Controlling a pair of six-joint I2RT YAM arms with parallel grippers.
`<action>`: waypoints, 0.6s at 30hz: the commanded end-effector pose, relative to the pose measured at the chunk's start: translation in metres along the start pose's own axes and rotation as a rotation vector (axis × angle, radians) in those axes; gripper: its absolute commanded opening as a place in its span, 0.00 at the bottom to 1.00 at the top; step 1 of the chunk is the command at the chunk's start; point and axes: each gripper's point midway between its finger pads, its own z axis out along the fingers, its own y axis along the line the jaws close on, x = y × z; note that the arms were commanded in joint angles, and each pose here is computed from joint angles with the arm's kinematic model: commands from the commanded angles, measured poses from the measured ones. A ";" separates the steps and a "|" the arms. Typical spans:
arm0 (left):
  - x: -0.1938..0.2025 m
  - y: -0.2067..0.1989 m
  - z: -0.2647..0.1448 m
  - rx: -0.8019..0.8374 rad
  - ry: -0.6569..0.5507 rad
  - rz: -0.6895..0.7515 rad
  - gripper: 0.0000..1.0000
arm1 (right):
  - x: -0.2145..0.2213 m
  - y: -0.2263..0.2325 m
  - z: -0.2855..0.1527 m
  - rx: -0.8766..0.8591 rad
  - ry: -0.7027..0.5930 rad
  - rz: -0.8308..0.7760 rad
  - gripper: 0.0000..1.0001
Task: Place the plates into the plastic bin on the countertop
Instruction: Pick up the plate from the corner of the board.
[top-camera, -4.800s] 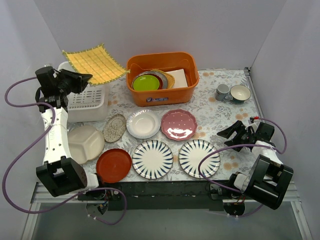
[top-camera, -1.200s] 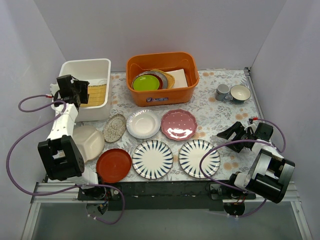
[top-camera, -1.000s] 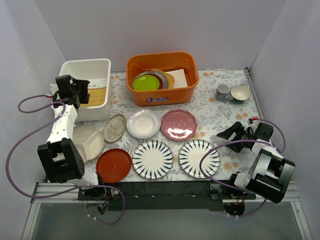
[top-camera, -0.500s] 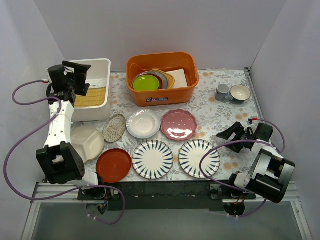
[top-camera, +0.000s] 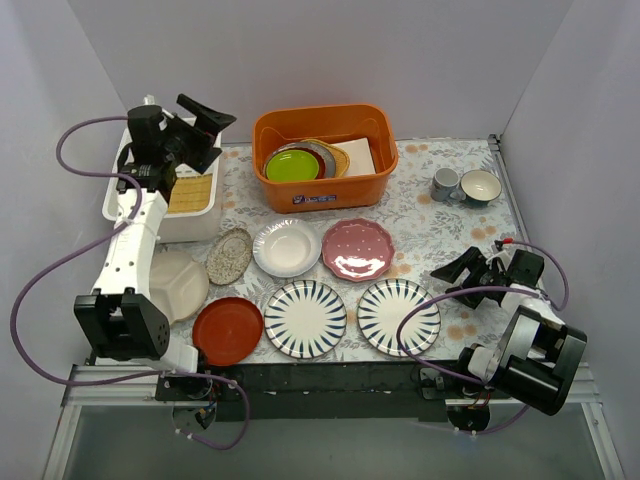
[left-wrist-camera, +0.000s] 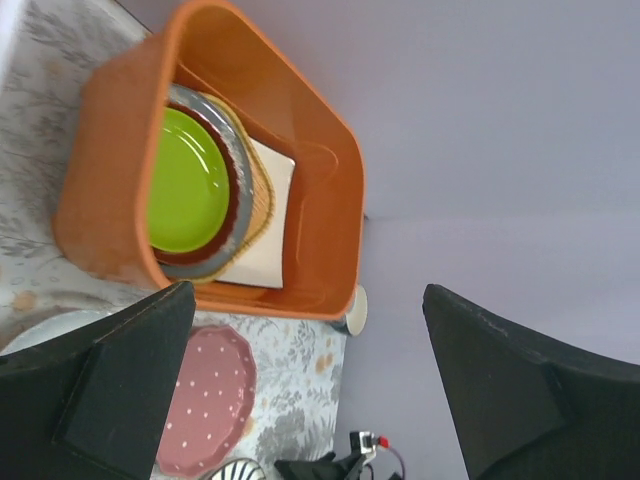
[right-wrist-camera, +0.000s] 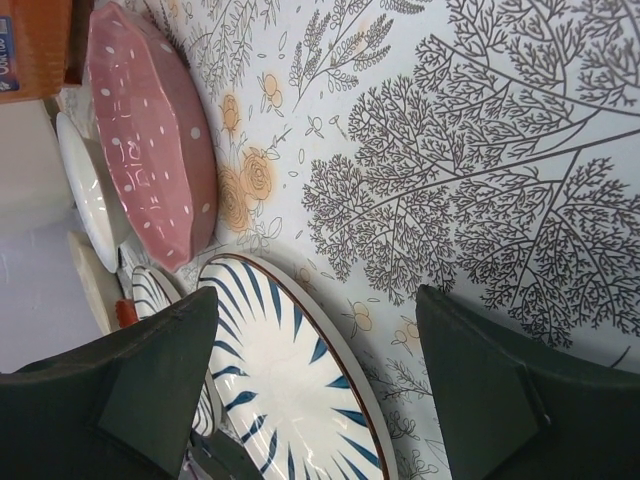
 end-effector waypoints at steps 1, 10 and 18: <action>0.043 -0.039 -0.007 0.064 0.125 0.128 0.98 | 0.007 0.003 -0.001 -0.017 0.011 -0.033 0.87; 0.140 -0.045 0.007 0.022 0.357 0.253 0.98 | 0.016 -0.003 -0.003 0.009 0.032 -0.025 0.86; 0.210 -0.035 0.007 -0.024 0.524 0.291 0.96 | 0.018 -0.006 -0.003 0.026 0.039 -0.023 0.86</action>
